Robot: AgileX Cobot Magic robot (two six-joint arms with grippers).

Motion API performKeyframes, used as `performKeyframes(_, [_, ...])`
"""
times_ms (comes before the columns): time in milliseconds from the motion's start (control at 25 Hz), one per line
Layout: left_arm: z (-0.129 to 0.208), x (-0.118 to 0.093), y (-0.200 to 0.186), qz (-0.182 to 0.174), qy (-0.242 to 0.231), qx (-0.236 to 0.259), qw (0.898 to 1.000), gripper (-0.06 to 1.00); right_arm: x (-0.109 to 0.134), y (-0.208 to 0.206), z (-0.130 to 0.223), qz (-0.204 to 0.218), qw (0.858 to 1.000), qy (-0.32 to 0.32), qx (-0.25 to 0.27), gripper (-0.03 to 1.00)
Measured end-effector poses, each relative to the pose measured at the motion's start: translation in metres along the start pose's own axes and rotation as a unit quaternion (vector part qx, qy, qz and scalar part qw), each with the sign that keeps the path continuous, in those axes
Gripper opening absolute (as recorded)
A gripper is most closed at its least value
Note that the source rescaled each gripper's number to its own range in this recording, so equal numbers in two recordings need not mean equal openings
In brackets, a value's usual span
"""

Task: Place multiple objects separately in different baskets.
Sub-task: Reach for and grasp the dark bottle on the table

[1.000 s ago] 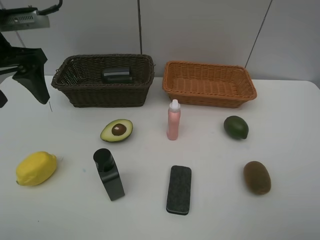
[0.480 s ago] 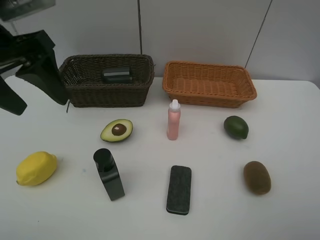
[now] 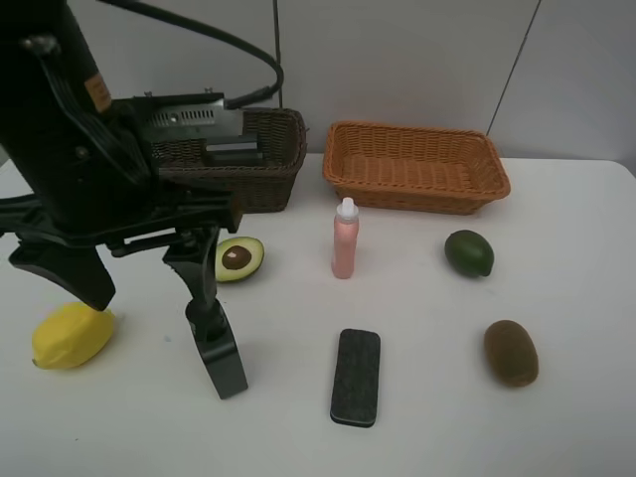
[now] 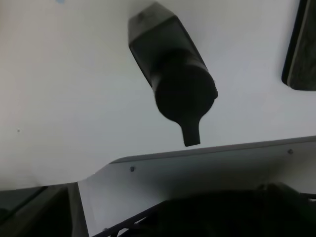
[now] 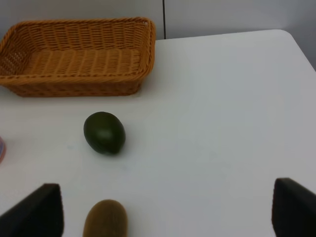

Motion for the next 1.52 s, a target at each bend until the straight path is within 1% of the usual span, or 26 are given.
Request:
performKeyframes(160, [-0.003, -0.006, 0.016, -0.013, -0.006, 0.012, 1.0, 1.0, 0.0, 0.0, 0.0, 0.0, 1.0, 0.0, 0.0, 1.0])
performKeyframes(240, [-0.006, -0.008, 0.019, -0.013, -0.011, 0.01, 1.0, 1.0, 0.0, 0.0, 0.0, 0.0, 1.0, 0.0, 0.0, 1.0])
performKeyframes(440, [-0.022, -0.021, 0.019, 0.021, -0.013, -0.032, 0.999, 1.0, 0.0, 0.0, 0.0, 0.0, 1.0, 0.0, 0.0, 1.0])
performKeyframes(520, [-0.026, -0.025, 0.019, 0.03, -0.015, -0.042, 0.999, 1.0, 0.0, 0.0, 0.0, 0.0, 1.0, 0.0, 0.0, 1.0])
performKeyframes(800, [-0.03, -0.027, 0.021, 0.035, -0.017, -0.048, 0.998, 1.0, 0.0, 0.0, 0.0, 0.0, 1.0, 0.0, 0.0, 1.0])
performKeyframes(1360, [-0.039, -0.028, 0.071, -0.011, -0.028, -0.002, 1.0, 1.0, 0.0, 0.0, 0.0, 0.0, 1.0, 0.0, 0.0, 1.0])
performKeyframes(1520, [-0.038, -0.026, 0.076, -0.02, -0.022, 0.007, 1.0, 1.0, 0.0, 0.0, 0.0, 0.0, 1.0, 0.0, 0.0, 1.0])
Point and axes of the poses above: a point on each arm's last joint axis where the gripper is mounted, y pointing out along that axis toward the gripper, x along the wrist's bending axis when the last joint is at zero, z = x × y, the point moved 10 cm from there along y, pointing out along that axis toward the gripper, and after that the axes turned 5 degrees about -y, right-handed, at the moved point
